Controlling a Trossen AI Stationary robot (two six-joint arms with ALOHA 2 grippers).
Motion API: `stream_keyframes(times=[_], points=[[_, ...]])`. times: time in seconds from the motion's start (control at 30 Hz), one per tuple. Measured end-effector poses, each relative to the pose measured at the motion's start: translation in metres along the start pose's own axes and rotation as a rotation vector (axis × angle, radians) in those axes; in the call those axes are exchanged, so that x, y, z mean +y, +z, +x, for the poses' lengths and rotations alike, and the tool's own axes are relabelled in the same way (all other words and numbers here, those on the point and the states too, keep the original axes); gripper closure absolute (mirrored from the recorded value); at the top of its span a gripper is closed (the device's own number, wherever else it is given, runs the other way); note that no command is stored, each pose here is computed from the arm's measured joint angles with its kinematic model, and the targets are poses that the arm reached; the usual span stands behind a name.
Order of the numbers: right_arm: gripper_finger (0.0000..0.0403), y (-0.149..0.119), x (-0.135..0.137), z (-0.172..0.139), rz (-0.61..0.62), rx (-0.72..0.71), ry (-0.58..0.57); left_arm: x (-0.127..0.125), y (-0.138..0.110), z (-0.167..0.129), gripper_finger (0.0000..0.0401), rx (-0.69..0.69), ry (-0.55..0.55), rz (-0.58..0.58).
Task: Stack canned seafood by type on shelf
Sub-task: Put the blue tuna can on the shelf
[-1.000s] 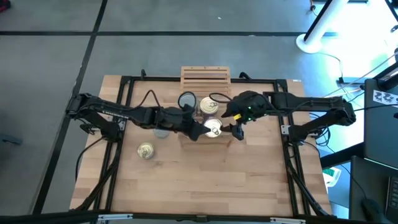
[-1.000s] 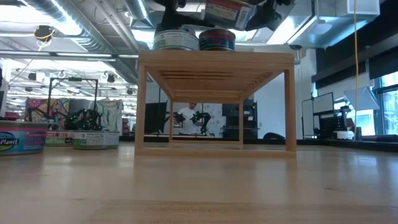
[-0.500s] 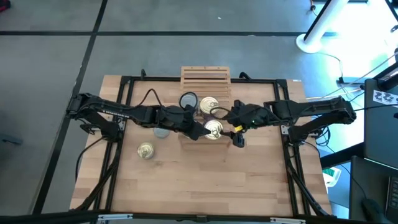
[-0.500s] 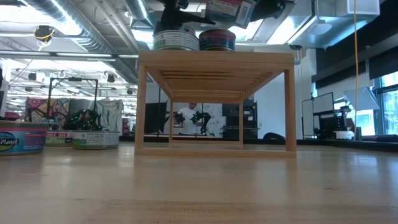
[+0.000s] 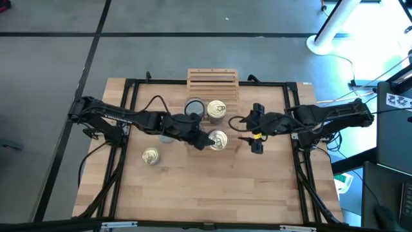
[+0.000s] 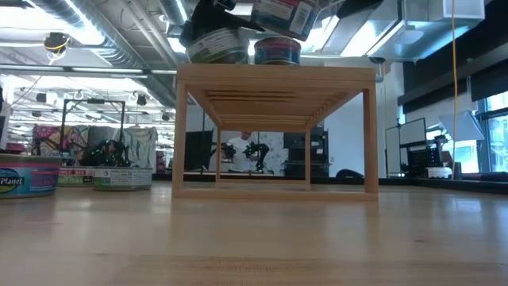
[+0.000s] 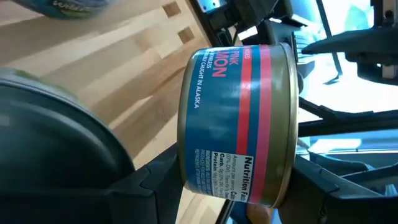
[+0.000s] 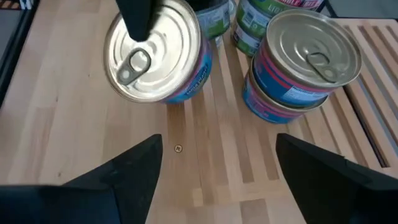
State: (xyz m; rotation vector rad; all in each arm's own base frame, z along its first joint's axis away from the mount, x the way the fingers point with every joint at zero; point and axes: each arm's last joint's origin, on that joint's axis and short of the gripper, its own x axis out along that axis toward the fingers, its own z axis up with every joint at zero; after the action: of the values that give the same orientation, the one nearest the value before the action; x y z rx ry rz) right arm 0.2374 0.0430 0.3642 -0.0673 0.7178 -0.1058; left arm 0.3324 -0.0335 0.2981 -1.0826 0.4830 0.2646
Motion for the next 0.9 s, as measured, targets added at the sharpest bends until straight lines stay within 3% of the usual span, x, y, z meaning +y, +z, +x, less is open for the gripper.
stream_keyframes(times=[0.67,0.9], points=[[0.0091,0.007,0.000,0.001,0.021,-0.062,0.006,0.002,0.020,0.000,0.0206,-0.073,-0.007,-0.050],[0.0091,0.018,0.007,0.021,-0.026,-0.118,0.009,0.004,0.024,0.000,0.0206,-0.085,-0.002,-0.060]])
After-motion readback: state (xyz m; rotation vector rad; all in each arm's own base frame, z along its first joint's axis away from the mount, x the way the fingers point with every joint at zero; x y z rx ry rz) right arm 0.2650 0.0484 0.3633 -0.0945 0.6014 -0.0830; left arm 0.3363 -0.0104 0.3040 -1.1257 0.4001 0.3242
